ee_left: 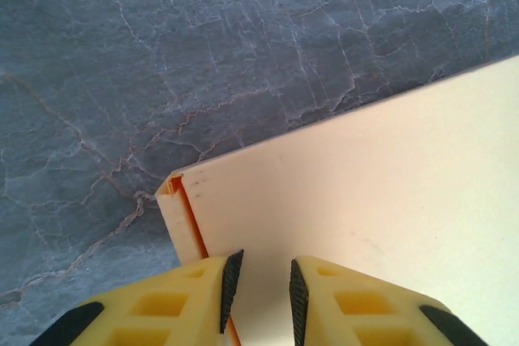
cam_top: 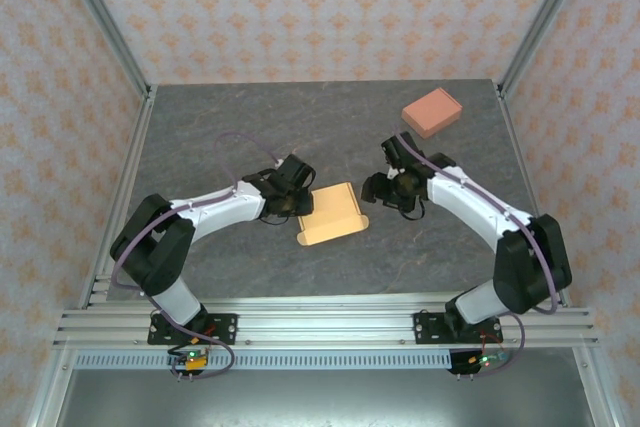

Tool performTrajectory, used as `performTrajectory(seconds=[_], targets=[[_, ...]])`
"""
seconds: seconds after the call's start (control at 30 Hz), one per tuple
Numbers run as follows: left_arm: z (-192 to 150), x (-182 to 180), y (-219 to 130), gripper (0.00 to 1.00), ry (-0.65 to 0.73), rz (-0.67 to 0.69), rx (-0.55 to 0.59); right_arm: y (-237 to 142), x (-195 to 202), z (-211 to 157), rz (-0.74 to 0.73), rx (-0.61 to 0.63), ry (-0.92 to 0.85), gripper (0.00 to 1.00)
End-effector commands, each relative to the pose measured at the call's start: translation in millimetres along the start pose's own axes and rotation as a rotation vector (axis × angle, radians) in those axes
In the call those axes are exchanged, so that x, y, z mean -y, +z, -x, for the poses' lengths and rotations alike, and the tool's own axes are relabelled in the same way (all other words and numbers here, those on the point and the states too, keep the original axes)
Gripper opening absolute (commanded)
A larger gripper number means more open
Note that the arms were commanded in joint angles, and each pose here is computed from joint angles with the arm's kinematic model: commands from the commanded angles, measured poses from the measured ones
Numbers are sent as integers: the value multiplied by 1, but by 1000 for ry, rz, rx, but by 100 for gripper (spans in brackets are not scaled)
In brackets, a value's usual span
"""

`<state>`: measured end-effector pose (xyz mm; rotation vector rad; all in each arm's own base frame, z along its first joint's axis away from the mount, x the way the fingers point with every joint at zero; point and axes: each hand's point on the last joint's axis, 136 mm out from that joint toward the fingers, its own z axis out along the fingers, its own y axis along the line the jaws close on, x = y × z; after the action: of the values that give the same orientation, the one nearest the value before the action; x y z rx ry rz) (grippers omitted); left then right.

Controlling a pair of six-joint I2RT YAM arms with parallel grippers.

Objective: Fold the paper box

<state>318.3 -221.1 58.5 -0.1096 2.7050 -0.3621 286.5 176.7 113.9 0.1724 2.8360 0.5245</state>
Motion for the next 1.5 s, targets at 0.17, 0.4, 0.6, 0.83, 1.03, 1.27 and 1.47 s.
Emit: performTrajectory(seconds=[0.17, 0.4, 0.6, 0.83, 1.03, 1.27, 1.47], targets=[[-27, -23, 16, 29, 6, 54, -126, 24, -18, -4, 96, -73, -167, 66], [-27, -38, 20, 24, 25, 49, -106, 56, -29, -1, 227, -170, -70, 70], [-36, -47, 26, 22, 21, 48, -121, 66, -43, -5, 339, -266, -23, 72], [-39, -61, 25, 13, 9, 80, -102, 73, -45, -6, 365, -290, 1, 73], [-44, -63, 24, 12, 2, 63, -103, 70, -50, -5, 405, -304, 9, 74], [-44, -64, 26, 10, -10, 43, -96, 74, -57, -7, 454, -343, 22, 75], [-45, -63, 29, 10, -12, 24, -108, 73, -70, -6, 542, -371, 65, 69]])
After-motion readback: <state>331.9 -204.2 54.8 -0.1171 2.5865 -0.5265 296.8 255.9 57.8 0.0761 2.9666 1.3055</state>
